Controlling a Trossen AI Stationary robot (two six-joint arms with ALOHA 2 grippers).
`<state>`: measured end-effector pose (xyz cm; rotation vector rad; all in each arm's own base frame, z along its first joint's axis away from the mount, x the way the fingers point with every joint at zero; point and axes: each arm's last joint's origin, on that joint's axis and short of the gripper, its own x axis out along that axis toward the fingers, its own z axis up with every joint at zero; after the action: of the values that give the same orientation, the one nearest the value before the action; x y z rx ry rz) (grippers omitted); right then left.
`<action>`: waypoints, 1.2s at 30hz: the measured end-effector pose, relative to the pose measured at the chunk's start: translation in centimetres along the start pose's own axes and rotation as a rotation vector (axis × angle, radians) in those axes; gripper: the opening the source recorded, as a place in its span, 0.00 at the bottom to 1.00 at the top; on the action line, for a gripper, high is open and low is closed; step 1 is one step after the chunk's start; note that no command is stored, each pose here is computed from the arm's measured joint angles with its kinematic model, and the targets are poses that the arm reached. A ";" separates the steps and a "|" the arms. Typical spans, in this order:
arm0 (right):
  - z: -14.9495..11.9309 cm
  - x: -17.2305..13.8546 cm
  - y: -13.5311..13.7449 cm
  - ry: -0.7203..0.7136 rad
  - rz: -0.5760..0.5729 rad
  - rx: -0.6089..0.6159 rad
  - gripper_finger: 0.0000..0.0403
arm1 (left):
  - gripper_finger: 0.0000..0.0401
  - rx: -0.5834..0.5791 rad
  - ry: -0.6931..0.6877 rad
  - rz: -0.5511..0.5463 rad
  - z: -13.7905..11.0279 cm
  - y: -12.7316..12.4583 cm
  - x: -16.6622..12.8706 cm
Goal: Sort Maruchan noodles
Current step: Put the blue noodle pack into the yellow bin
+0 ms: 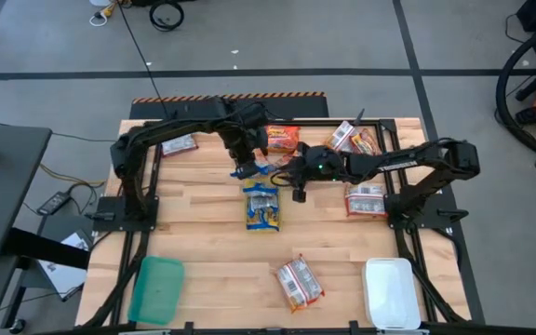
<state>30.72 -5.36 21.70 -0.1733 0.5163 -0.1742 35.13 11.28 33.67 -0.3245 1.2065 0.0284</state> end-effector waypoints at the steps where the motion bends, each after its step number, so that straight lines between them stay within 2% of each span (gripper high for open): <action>1: -0.1 0.1 -0.1 0.008 -0.003 -0.003 0.31 | 0.01 0.005 0.015 -0.013 0.1 0.1 0.5; 5: -0.9 1.3 -0.6 0.021 -0.050 -0.011 0.31 | 0.01 0.015 0.047 -0.110 0.3 -0.3 1.6; 8: -1.2 2.6 -0.8 -0.019 -0.071 -0.019 0.31 | 0.01 0.037 0.045 -0.113 0.6 -0.4 2.2; 12: -2.0 4.1 -0.6 -0.038 -0.018 -0.017 0.31 | 0.02 0.056 0.043 -0.124 1.2 0.2 3.5; 19: -4.2 5.6 0.1 0.060 0.069 -0.016 0.31 | 0.03 0.088 0.040 -0.082 1.8 0.8 5.0; 22: -4.8 6.1 0.3 0.083 0.077 -0.015 0.31 | 0.08 0.085 0.037 -0.059 1.8 1.1 4.9; 27: -4.8 6.2 0.2 0.093 0.045 -0.019 0.31 | 0.22 0.078 0.042 -0.080 1.7 1.1 4.7; 32: -3.2 4.3 -0.1 0.070 -0.012 -0.055 0.31 | 0.35 0.073 0.017 -0.149 1.5 0.1 2.8; 36: -1.7 2.1 0.2 0.088 -0.095 -0.053 0.31 | 0.37 0.064 -0.003 -0.099 1.2 -0.1 1.5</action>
<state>31.63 -5.84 19.21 -0.2425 0.6011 -0.2614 36.79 11.31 32.64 -0.3275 1.1842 -0.0956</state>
